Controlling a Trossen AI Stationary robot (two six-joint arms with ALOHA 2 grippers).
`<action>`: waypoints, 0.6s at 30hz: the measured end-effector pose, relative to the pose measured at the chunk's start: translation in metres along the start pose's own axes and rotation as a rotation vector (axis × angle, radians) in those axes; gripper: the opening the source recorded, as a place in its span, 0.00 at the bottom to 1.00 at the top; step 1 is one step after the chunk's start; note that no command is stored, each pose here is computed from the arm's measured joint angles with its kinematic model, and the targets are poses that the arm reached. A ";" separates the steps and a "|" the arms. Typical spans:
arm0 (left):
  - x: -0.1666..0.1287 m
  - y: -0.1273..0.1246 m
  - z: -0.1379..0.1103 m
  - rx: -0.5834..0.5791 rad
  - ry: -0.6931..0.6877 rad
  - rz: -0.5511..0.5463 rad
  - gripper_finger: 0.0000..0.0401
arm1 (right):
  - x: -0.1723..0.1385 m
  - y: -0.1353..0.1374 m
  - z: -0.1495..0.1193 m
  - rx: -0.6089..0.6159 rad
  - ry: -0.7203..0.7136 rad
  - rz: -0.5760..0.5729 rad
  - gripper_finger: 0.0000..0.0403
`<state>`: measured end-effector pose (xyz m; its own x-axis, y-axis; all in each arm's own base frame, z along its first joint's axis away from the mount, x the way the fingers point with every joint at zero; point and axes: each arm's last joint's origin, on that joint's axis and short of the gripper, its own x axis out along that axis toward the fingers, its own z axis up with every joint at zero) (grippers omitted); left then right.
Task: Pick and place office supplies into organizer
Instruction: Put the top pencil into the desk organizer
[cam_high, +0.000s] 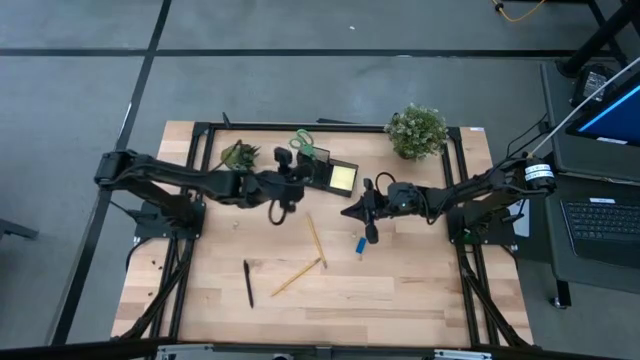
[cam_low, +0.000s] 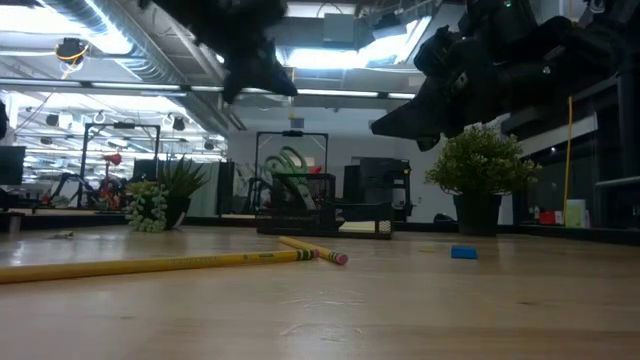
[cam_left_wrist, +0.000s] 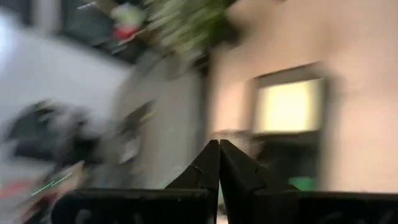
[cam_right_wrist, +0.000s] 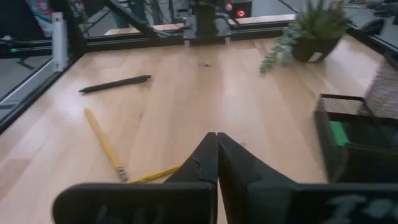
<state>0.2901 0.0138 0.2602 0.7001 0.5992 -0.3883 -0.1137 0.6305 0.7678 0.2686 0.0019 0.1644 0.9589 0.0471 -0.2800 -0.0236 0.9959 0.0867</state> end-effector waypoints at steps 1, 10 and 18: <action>-0.004 0.000 0.000 -0.016 -0.041 -0.067 0.01 | 0.000 0.002 0.000 -0.003 -0.001 0.009 0.02; -0.017 -0.004 0.003 -0.084 -0.245 -0.409 0.01 | 0.000 0.023 0.003 -0.018 -0.040 0.087 0.02; 0.002 -0.032 0.003 -0.087 -0.237 -0.603 0.02 | -0.002 0.039 0.003 -0.012 -0.032 0.248 0.02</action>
<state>0.2973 -0.0067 0.2367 0.7944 0.0090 -0.6073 0.2981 0.8654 0.4028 0.2667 0.0409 0.1708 0.9318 0.2882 -0.2207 -0.2629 0.9550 0.1375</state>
